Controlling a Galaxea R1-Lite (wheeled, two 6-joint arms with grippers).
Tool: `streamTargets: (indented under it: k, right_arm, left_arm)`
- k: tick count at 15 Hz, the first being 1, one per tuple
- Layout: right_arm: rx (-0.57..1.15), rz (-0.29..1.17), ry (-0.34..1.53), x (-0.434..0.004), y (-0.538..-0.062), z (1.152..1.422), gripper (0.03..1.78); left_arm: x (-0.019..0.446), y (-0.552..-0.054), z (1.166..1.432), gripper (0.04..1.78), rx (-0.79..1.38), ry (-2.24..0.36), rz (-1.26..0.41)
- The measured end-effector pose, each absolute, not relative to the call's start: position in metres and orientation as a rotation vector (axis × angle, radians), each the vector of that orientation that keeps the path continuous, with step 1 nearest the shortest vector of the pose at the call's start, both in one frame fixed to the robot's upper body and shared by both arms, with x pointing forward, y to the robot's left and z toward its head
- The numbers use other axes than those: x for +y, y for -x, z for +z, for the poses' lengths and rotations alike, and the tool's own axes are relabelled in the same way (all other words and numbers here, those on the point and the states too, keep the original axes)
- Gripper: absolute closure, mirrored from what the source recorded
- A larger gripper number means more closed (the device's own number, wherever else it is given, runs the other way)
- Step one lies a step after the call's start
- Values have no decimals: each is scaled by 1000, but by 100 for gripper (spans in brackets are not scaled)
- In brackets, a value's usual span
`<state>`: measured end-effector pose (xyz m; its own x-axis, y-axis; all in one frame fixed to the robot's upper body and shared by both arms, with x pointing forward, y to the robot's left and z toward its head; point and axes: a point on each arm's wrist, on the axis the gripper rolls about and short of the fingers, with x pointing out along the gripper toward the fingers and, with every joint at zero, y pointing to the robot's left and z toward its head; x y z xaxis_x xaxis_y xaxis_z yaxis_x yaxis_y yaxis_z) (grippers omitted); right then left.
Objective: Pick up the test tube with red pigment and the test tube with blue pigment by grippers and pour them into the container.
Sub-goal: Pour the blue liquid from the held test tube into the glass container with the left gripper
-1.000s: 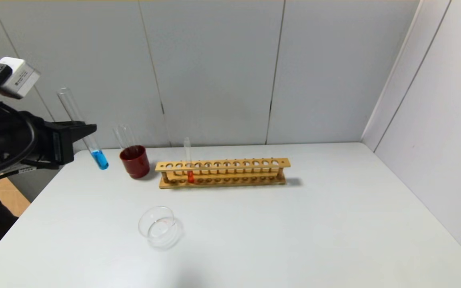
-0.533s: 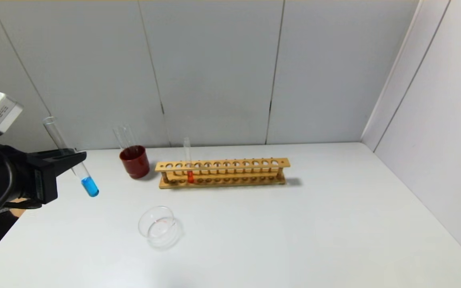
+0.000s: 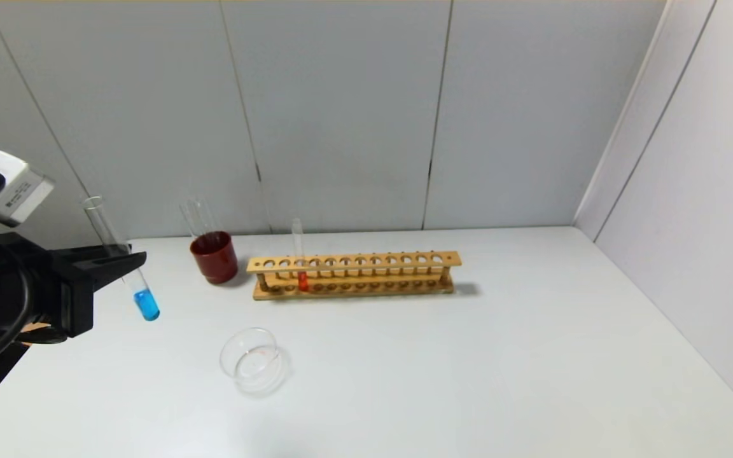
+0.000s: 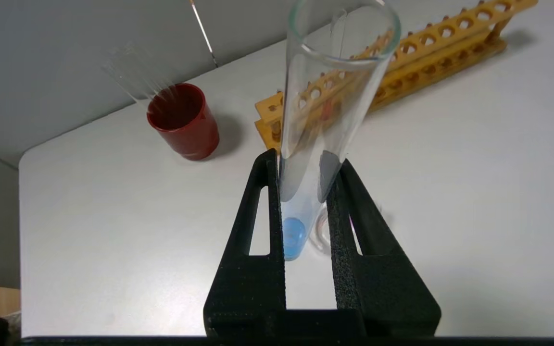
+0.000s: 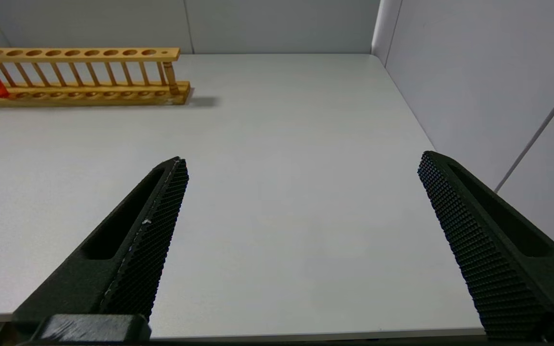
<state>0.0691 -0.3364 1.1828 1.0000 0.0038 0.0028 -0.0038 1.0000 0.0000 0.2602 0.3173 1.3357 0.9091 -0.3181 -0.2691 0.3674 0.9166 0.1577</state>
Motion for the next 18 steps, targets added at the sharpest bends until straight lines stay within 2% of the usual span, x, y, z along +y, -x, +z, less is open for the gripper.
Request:
streamTargets:
  k: [5,9,14,18]
  right_arm:
    - [-2,4,0,-336,-69,1183,6]
    - [-3,4,0,-336,-69,1183,6]
    - [-3,4,0,-336,-69,1183,6]
    - [-3,4,0,-336,-69,1183,6]
  left_arm:
    - [317,-263,1326,150,314,-331,-393]
    - [315,-269,1332,150,286,-349,-453]
    - [314,-278,1327,150,272,-488,-517]
    - [312,-283,1322,150,285,-490,-551]
